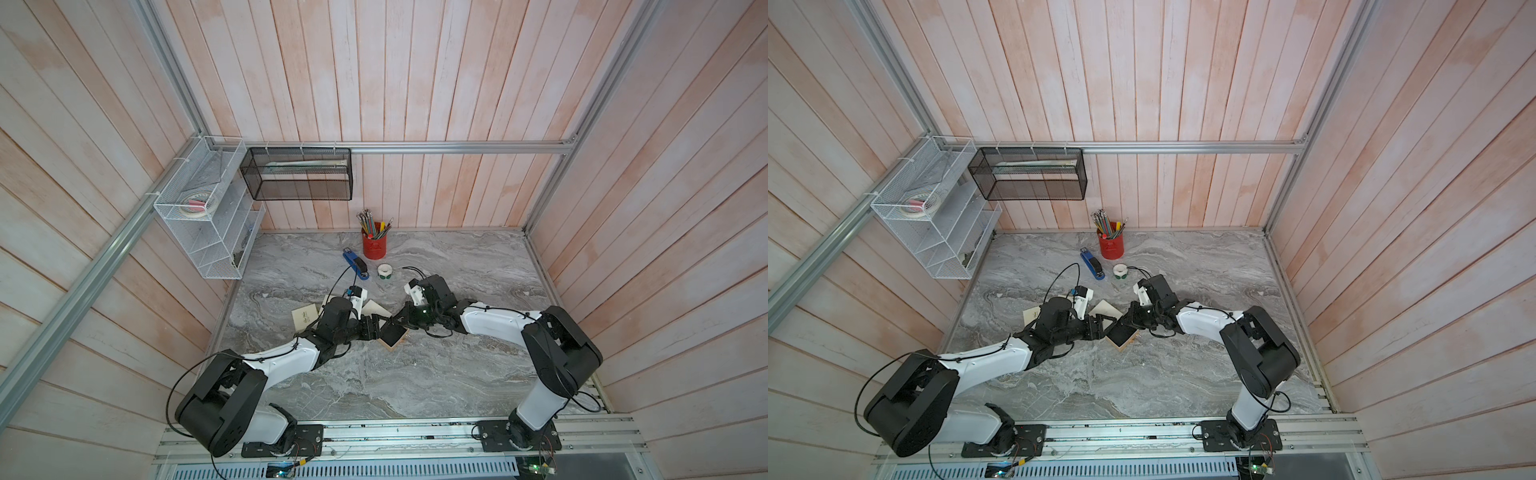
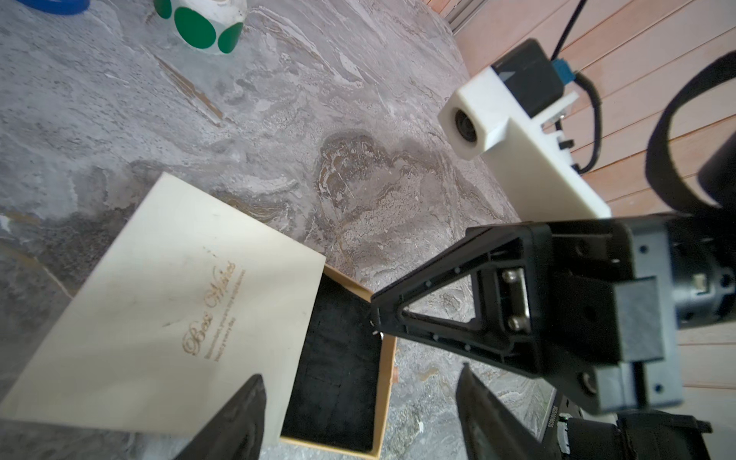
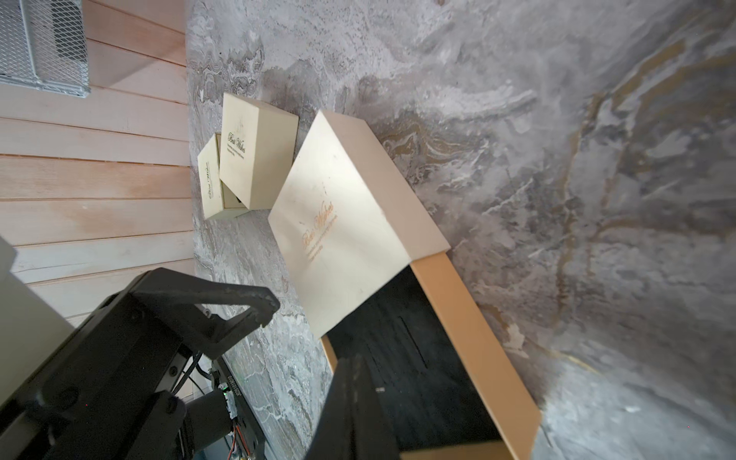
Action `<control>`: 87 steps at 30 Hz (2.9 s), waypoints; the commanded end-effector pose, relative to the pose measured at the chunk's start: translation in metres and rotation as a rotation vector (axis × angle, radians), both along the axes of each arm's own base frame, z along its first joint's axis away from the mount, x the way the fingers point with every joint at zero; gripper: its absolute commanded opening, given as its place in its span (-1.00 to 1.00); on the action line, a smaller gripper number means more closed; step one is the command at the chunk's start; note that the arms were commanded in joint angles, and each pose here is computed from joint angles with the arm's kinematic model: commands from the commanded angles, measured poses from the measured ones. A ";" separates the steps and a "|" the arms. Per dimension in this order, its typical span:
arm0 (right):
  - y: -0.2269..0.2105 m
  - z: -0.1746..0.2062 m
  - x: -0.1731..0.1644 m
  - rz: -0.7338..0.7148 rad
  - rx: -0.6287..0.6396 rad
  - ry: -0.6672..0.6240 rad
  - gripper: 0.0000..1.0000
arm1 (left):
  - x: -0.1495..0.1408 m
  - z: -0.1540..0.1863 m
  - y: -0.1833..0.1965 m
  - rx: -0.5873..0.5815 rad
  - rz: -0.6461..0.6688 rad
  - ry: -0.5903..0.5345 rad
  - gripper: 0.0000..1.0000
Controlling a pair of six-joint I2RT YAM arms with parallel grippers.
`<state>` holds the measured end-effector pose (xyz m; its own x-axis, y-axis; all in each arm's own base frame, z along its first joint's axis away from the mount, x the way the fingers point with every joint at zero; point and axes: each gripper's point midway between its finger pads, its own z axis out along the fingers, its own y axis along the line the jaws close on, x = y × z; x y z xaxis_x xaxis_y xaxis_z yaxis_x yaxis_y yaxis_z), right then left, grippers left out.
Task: Place the earrings into the drawer-style jewelry box
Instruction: Insert the earring into the inner lining.
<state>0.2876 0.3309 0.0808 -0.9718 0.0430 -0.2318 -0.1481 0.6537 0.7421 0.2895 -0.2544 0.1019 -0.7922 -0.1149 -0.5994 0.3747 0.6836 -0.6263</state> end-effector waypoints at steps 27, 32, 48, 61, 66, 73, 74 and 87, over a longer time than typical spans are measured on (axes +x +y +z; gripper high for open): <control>0.012 -0.027 0.001 -0.013 -0.003 0.066 -1.00 | -0.001 -0.010 -0.023 -0.021 -0.105 0.022 0.52; 0.012 -0.028 0.002 -0.017 -0.002 0.070 -1.00 | -0.002 -0.013 -0.028 -0.015 -0.119 0.029 0.52; 0.008 -0.038 0.003 -0.036 -0.046 0.090 -1.00 | -0.006 -0.033 -0.022 0.041 -0.105 0.072 0.52; -0.003 -0.047 0.004 -0.052 -0.162 0.067 -1.00 | -0.009 -0.038 -0.019 0.053 -0.102 0.083 0.52; -0.004 -0.047 0.005 -0.053 -0.183 0.058 -1.00 | -0.010 -0.037 -0.019 0.052 -0.102 0.081 0.52; -0.004 -0.043 0.007 -0.056 -0.195 0.038 -0.93 | -0.009 -0.035 -0.019 0.048 -0.103 0.075 0.52; -0.003 -0.043 0.007 -0.055 -0.194 0.036 -0.90 | -0.009 -0.035 -0.020 0.046 -0.105 0.074 0.52; 0.002 -0.019 0.012 -0.056 -0.145 -0.021 -0.56 | -0.003 -0.008 -0.022 0.003 -0.087 0.013 0.52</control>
